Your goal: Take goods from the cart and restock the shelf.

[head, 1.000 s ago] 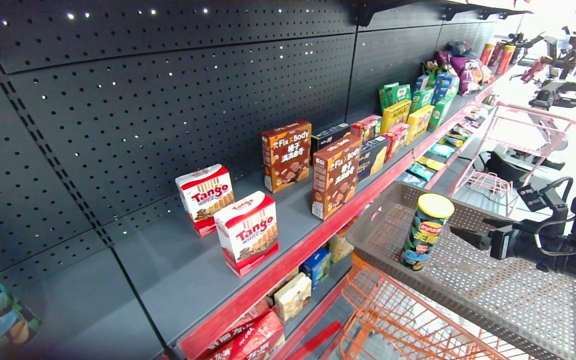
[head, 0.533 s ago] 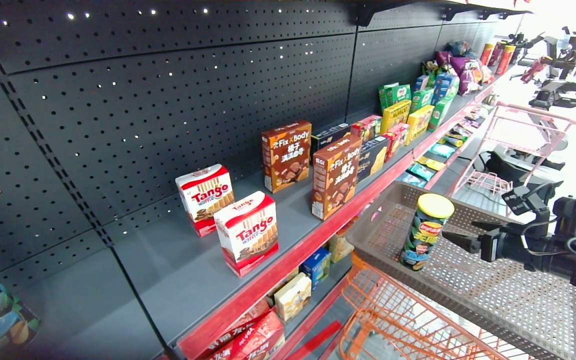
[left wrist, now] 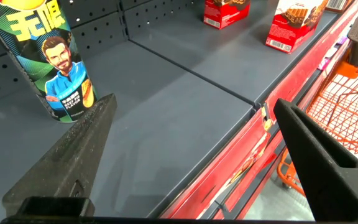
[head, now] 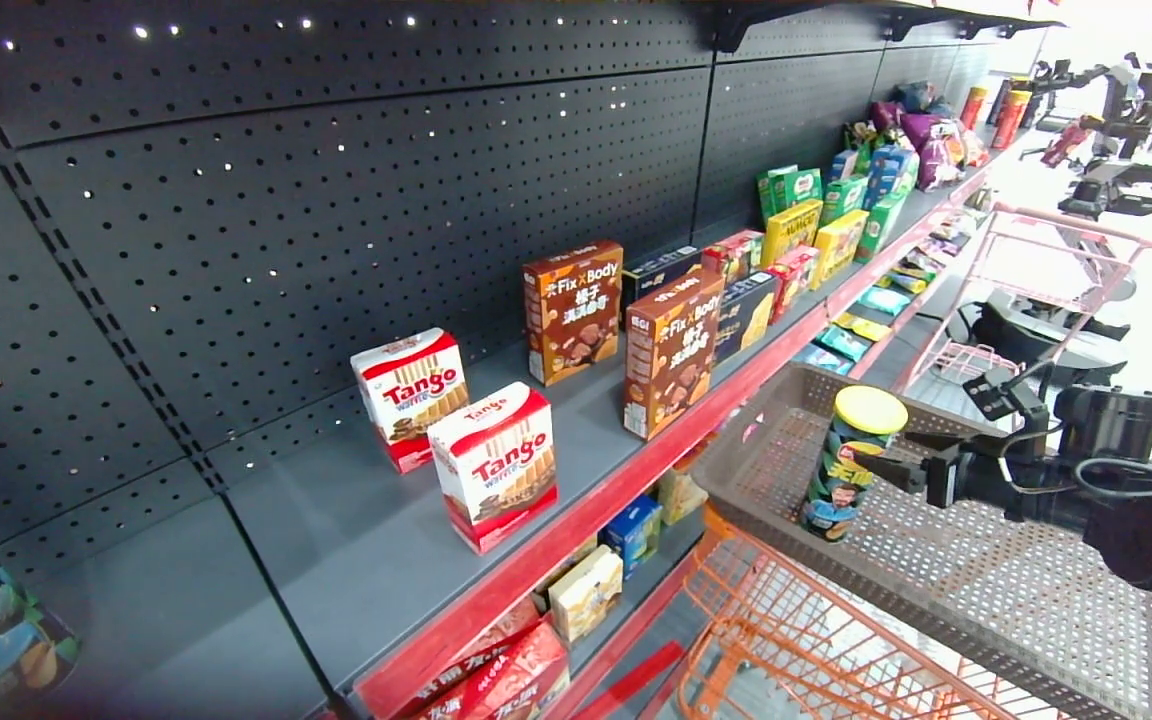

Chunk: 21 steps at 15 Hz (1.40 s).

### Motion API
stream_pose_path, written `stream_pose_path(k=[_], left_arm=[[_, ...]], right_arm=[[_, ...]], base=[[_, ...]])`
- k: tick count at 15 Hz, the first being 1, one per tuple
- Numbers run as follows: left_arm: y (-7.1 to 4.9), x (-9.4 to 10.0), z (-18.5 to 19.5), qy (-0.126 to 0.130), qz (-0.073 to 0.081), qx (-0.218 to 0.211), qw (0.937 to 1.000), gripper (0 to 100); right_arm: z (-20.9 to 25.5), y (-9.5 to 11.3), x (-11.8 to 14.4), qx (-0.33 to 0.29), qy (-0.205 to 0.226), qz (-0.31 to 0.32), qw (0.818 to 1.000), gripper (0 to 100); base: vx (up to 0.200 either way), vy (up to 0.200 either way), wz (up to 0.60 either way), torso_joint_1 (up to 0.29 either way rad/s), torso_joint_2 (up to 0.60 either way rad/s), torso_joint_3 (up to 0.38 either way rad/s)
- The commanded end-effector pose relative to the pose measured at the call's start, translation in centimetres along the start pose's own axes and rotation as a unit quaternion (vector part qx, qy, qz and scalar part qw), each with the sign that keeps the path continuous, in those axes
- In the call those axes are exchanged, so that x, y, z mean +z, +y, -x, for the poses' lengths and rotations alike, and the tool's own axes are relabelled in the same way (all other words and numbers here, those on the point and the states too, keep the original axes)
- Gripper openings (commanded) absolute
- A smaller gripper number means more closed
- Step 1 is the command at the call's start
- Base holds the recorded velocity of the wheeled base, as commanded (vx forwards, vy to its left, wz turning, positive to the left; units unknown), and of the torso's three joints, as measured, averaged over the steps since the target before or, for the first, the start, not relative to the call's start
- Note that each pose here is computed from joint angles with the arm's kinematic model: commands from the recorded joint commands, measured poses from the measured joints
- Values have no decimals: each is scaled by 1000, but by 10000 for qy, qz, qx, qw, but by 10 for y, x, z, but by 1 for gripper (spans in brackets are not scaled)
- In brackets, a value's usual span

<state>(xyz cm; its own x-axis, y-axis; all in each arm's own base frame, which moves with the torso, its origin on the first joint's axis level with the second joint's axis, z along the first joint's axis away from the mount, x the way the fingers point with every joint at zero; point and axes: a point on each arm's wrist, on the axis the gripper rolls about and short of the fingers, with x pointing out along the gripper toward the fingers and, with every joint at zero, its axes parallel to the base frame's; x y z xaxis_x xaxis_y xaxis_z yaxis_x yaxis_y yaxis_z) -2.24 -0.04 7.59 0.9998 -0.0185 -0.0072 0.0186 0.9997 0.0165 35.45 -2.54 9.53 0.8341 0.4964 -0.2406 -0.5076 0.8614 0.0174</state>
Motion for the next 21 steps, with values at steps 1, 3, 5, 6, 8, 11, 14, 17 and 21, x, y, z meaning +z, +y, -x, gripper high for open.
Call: stream_pose_path(k=[1, 3, 5, 6, 8, 11, 14, 17, 21], left_arm=[[0, 0, 0, 2, -1, 0, 10000, 100], [0, 0, 0, 10, -1, 0, 10000, 100], [0, 0, 0, 2, -1, 0, 10000, 100], [0, 0, 0, 2, -1, 0, 10000, 100], [0, 0, 0, 2, -1, 0, 10000, 100], [0, 0, 0, 2, -1, 0, 10000, 100], [0, 0, 0, 10, -1, 0, 10000, 100], [0, 0, 0, 2, -1, 0, 10000, 100], [0, 0, 0, 10, -1, 0, 10000, 100]], right_arm=[[-10, -1, -6, 252, 16, -11, 9997, 100], [-15, -5, -7, 309, -15, 71, 9995, 100], [-18, -5, -12, 336, 50, 38, 9994, 100], [-18, -6, -14, 326, 81, 13, 9994, 100], [-23, -8, -22, 339, 152, 19, 9993, 100], [-33, -10, -25, 385, 157, 79, 9991, 100], [-47, -19, -26, 380, 84, 136, 9991, 100], [-57, -25, -29, 389, 53, 161, 9991, 100], [-63, -27, -35, 591, 51, 130, 9982, 100]], base=[[0, 0, 0, 0, 0, 0], [0, 0, 0, 0, 0, 0], [0, 0, 0, 0, 0, 0], [0, 0, 0, 0, 0, 0], [0, 0, 0, 0, 0, 0], [0, 0, 0, 0, 0, 0], [0, 0, 0, 0, 0, 0], [0, 0, 0, 0, 0, 0], [0, 0, 0, 0, 0, 0]])
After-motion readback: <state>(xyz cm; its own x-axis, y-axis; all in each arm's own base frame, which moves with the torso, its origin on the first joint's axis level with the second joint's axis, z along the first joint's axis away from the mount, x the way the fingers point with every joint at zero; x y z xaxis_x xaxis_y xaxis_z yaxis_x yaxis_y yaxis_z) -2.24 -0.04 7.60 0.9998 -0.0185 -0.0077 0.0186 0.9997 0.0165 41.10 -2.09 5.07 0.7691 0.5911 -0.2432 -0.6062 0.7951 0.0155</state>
